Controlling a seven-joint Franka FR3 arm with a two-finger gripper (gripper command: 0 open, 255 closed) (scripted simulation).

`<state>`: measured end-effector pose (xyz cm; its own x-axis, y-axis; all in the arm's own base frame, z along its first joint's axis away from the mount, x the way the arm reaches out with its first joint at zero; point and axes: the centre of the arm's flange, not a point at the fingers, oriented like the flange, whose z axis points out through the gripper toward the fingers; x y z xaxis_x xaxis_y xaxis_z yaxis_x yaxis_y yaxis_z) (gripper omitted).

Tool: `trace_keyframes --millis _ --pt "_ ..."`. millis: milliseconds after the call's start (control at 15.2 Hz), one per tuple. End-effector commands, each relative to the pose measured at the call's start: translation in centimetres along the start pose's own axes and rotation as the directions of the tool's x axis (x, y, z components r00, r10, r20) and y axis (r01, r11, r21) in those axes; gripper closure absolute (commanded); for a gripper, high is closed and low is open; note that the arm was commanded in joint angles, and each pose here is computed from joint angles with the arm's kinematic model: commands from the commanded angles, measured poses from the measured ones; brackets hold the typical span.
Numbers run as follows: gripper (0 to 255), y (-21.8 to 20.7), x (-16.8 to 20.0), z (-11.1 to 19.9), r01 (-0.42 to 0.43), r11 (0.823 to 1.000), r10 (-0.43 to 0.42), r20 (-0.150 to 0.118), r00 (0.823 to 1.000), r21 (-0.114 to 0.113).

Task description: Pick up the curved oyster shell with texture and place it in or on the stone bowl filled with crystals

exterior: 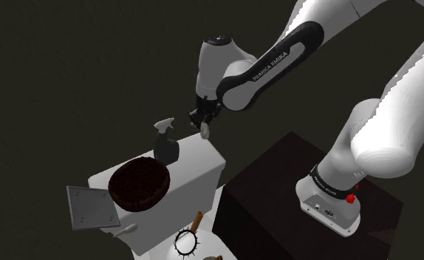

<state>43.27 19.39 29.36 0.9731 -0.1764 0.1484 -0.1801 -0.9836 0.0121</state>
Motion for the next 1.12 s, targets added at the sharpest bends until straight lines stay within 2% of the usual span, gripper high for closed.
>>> trace_keyframes --millis 0,1056 --pt "255 0.0 0.0 -0.7 0.0 1.0 0.0 0.001 1.0 0.0" --pt "255 -20.8 -3.2 -2.5 0.0 1.0 0.0 0.001 1.0 0.0"
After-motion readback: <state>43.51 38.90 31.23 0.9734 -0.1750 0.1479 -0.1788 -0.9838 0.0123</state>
